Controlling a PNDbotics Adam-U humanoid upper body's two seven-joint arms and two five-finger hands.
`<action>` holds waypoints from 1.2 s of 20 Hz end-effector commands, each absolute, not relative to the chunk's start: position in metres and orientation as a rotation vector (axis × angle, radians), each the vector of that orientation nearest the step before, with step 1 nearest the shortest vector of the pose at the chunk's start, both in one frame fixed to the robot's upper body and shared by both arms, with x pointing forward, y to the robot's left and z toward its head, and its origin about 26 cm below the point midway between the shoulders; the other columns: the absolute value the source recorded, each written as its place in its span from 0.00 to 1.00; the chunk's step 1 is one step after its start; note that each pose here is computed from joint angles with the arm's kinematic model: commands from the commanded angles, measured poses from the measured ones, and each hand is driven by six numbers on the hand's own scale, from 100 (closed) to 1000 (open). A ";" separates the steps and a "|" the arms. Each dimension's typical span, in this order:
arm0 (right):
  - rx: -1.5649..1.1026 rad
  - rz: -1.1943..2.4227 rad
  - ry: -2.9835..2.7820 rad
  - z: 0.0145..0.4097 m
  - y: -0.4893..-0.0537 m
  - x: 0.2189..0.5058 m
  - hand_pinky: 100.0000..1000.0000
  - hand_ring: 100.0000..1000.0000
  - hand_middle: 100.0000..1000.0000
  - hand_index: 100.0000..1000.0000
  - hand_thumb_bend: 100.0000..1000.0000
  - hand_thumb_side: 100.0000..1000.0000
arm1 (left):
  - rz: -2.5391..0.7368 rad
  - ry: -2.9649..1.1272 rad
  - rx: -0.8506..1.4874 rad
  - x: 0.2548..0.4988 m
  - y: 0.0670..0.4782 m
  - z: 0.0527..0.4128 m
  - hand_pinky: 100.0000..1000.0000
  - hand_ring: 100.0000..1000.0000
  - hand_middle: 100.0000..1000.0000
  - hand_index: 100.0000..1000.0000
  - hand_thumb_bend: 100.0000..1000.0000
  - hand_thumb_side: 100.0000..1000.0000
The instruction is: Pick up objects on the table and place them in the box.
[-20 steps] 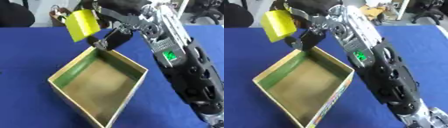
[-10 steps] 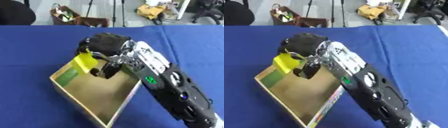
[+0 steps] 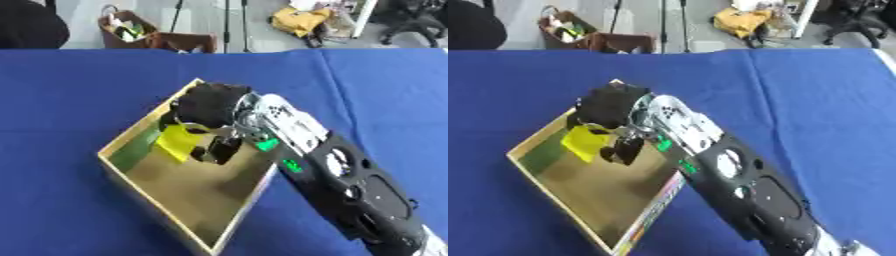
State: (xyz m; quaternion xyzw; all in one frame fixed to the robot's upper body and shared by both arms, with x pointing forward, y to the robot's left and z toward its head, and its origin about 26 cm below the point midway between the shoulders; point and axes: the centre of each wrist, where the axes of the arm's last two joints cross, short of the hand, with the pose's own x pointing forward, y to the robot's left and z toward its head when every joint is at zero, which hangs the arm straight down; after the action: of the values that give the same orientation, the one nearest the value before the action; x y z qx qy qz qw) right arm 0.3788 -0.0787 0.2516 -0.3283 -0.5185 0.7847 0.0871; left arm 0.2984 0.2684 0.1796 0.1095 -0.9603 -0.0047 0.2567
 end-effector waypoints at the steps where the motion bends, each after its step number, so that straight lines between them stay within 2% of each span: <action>1: -0.975 2.440 -1.462 0.262 -0.082 0.380 0.60 0.53 0.48 0.55 0.00 0.23 | -0.043 -2.632 0.311 0.296 0.270 0.187 0.36 0.46 0.52 0.68 0.00 0.73; 2: -0.941 2.490 -1.420 0.262 -0.081 0.381 0.67 0.68 0.69 0.75 0.00 0.36 | -0.044 -2.632 0.311 0.296 0.270 0.187 0.36 0.46 0.52 0.68 0.00 0.73; 4: -0.897 2.570 -1.373 0.262 -0.082 0.385 0.72 0.78 0.81 0.86 0.00 0.51 | -0.045 -2.630 0.310 0.296 0.270 0.187 0.36 0.46 0.52 0.68 0.00 0.73; 5: -0.889 2.598 -1.357 0.262 -0.083 0.387 0.74 0.82 0.85 0.90 0.07 0.55 | -0.046 -2.630 0.310 0.296 0.270 0.187 0.36 0.46 0.52 0.68 0.00 0.73; 6: -0.888 2.622 -1.339 0.262 -0.084 0.390 0.75 0.84 0.87 0.92 0.34 0.56 | -0.047 -2.629 0.309 0.296 0.270 0.187 0.36 0.46 0.52 0.68 0.00 0.73; 7: -0.893 2.635 -1.323 0.262 -0.085 0.393 0.76 0.85 0.89 0.93 0.52 0.53 | -0.047 -2.628 0.309 0.296 0.270 0.187 0.35 0.46 0.52 0.68 0.00 0.73; 8: -0.906 2.635 -1.317 0.265 -0.086 0.395 0.76 0.87 0.90 0.95 0.65 0.54 | -0.046 -2.628 0.309 0.296 0.270 0.186 0.35 0.46 0.52 0.68 0.00 0.73; 9: -0.917 2.631 -1.317 0.267 -0.087 0.396 0.77 0.88 0.91 0.96 0.73 0.57 | -0.046 -2.628 0.309 0.296 0.270 0.186 0.35 0.46 0.52 0.68 0.00 0.73; 10: -0.938 2.613 -1.330 0.273 -0.088 0.395 0.77 0.88 0.91 0.97 0.74 0.59 | -0.046 -2.627 0.308 0.296 0.270 0.186 0.35 0.46 0.52 0.68 0.00 0.73; 13: -0.998 2.537 -1.394 0.293 -0.094 0.389 0.78 0.89 0.92 0.99 0.72 0.63 | -0.046 -2.625 0.307 0.296 0.270 0.186 0.36 0.46 0.52 0.68 0.00 0.73; 14: -1.019 2.510 -1.420 0.300 -0.097 0.386 0.77 0.89 0.91 0.97 0.63 0.67 | -0.047 -2.624 0.306 0.296 0.270 0.186 0.35 0.46 0.51 0.68 0.00 0.73; 16: -1.056 2.426 -1.520 0.321 -0.105 0.376 0.77 0.86 0.88 0.96 0.38 0.86 | -0.048 -2.622 0.304 0.296 0.269 0.185 0.35 0.46 0.52 0.68 0.00 0.73; 17: -1.068 2.363 -1.600 0.332 -0.111 0.369 0.77 0.86 0.88 0.95 0.36 0.88 | -0.048 -2.620 0.303 0.296 0.269 0.185 0.35 0.46 0.52 0.68 0.00 0.73; 18: -1.076 2.280 -1.706 0.343 -0.118 0.362 0.75 0.82 0.84 0.93 0.21 0.96 | -0.049 -2.619 0.302 0.296 0.269 0.185 0.35 0.46 0.51 0.68 0.00 0.73; 19: -1.078 2.170 -1.829 0.352 -0.127 0.356 0.74 0.80 0.82 0.92 0.19 0.98 | -0.048 -2.619 0.302 0.296 0.269 0.185 0.35 0.46 0.52 0.68 0.00 0.73; 21: -1.047 1.903 -2.061 0.364 -0.146 0.348 0.70 0.74 0.74 0.86 0.15 0.93 | -0.047 -2.617 0.301 0.295 0.269 0.185 0.35 0.45 0.52 0.68 0.00 0.73; 23: -0.986 1.602 -2.244 0.370 -0.163 0.344 0.69 0.72 0.72 0.84 0.11 0.89 | -0.050 -2.617 0.295 0.296 0.268 0.185 0.36 0.45 0.52 0.68 0.00 0.73; 24: -0.931 1.465 -2.318 0.372 -0.170 0.343 0.68 0.71 0.71 0.85 0.05 0.85 | -0.052 -2.616 0.292 0.296 0.268 0.185 0.35 0.45 0.52 0.68 0.00 0.73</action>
State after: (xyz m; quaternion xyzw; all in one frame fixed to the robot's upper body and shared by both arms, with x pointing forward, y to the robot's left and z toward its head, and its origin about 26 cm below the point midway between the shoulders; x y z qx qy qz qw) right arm 0.3521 -0.1575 0.3558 -0.3166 -0.7574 0.5577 0.1227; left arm 0.2979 0.2686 0.1782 0.1094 -0.9586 -0.0112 0.2628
